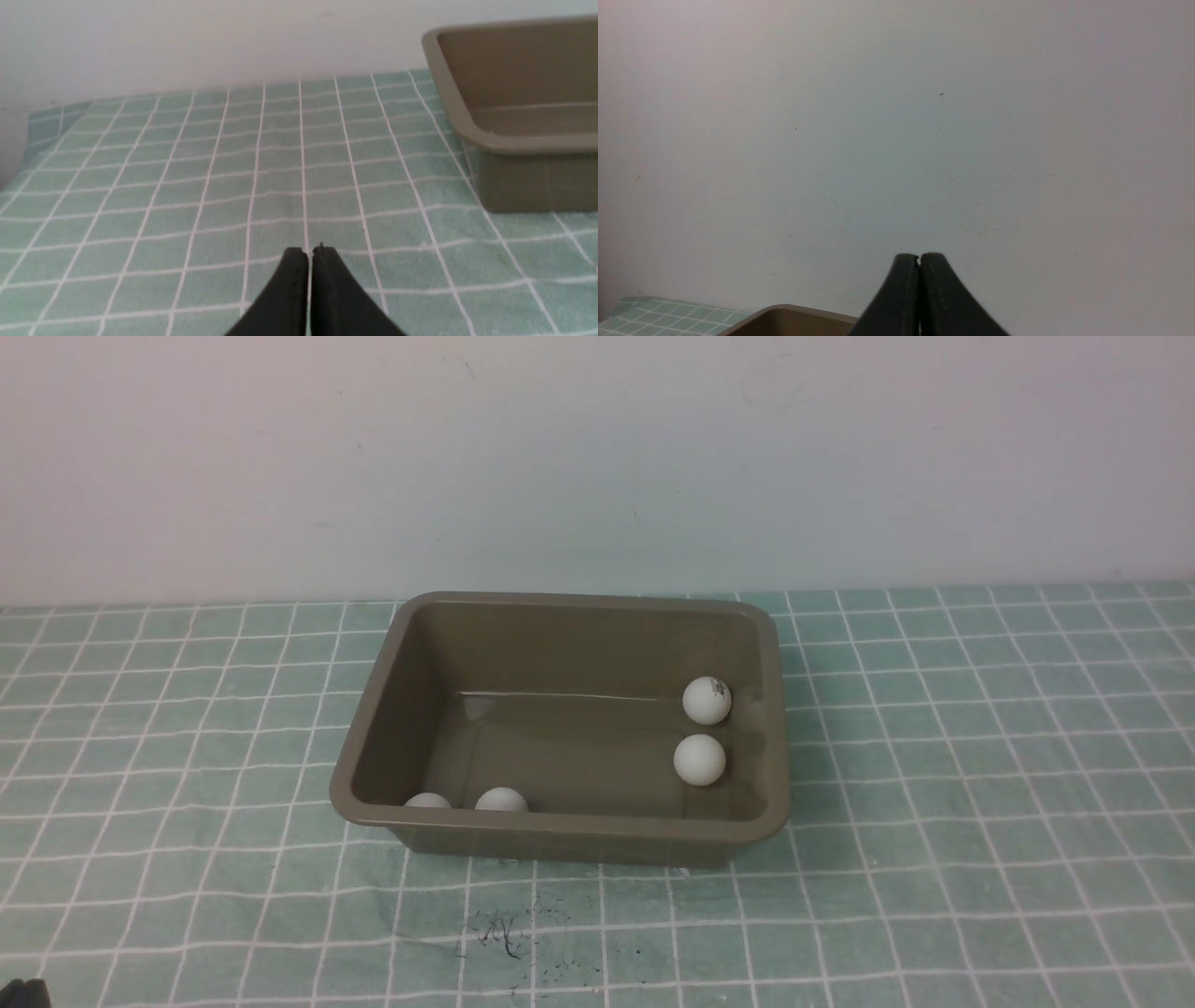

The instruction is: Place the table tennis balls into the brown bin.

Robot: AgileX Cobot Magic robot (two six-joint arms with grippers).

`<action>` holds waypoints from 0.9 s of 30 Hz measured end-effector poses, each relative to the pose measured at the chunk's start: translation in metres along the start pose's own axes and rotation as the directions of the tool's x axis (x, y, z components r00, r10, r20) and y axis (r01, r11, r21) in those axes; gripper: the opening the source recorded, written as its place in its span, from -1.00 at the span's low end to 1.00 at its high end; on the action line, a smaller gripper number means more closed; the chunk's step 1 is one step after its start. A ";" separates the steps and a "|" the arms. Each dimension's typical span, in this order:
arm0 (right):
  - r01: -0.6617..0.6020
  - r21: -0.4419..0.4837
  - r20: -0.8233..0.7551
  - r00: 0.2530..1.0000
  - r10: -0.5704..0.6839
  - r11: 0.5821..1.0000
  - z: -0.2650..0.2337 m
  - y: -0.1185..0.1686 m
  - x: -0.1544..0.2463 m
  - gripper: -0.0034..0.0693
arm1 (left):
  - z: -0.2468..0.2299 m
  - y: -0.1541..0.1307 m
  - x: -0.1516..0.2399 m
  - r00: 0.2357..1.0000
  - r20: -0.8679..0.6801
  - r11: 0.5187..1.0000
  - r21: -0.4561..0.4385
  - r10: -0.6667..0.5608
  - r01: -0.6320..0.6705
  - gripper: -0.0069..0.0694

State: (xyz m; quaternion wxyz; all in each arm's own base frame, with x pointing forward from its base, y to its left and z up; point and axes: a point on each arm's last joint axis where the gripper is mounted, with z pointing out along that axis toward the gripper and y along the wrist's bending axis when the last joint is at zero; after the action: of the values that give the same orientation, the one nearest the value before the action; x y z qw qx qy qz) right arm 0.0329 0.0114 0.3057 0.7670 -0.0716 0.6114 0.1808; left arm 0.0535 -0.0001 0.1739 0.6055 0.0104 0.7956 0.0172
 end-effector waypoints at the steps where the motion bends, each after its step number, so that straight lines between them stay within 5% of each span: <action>1: 0.000 0.000 0.000 1.000 0.000 1.000 0.000 0.000 0.000 -0.94 | 0.000 0.000 0.001 1.000 -0.014 1.000 0.002 -0.001 0.001 -0.83; 27: 0.000 0.000 -0.001 1.000 0.000 1.000 0.000 0.000 0.000 -0.94 | 0.000 0.000 0.002 1.000 -0.025 1.000 0.004 -0.002 0.002 -0.83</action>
State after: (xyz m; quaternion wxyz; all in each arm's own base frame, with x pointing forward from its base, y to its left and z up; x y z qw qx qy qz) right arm 0.0329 0.0114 0.3057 0.7668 -0.0716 0.6117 0.1807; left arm 0.0529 -0.0003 0.1716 0.5954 0.0104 0.8032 0.0151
